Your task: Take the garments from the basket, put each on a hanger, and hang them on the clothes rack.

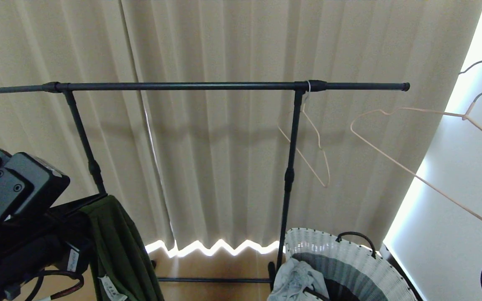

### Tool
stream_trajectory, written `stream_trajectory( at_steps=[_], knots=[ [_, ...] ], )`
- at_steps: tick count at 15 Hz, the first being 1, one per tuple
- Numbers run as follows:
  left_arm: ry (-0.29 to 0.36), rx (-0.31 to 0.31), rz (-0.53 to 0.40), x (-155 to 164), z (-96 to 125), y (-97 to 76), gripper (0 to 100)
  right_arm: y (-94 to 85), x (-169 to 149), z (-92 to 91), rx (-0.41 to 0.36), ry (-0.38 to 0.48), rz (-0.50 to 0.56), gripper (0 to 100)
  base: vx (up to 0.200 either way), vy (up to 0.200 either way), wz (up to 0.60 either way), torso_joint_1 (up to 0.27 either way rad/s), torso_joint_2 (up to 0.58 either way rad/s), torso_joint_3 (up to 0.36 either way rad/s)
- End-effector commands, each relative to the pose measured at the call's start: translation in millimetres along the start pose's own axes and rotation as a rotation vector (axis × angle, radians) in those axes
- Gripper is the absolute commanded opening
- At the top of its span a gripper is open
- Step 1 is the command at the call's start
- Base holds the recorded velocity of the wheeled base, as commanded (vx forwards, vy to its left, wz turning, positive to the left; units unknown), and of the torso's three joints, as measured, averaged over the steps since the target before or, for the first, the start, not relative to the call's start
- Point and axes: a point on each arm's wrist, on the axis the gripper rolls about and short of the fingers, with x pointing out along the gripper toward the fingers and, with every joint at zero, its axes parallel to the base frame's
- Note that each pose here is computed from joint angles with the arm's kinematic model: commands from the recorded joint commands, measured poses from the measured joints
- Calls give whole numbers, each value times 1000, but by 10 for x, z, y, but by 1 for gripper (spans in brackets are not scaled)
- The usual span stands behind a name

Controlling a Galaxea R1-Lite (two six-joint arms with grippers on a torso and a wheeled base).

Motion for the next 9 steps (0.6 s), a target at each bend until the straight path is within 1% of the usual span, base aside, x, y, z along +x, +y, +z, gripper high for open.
stream_trajectory(
  at_steps=[1,4,9],
  knots=[
    [1,-1,0,12,9,-1,0,0,-40,15,9,-17,1,0,0,0,0,0,0,0],
    [3,-4,1,16,10,-1,0,3,-49,21,12,-21,3,0,0,0,0,0,0,0],
    [3,-4,4,16,13,3,0,12,-54,27,10,-24,10,0,0,200,0,2,4,0]
  ],
)
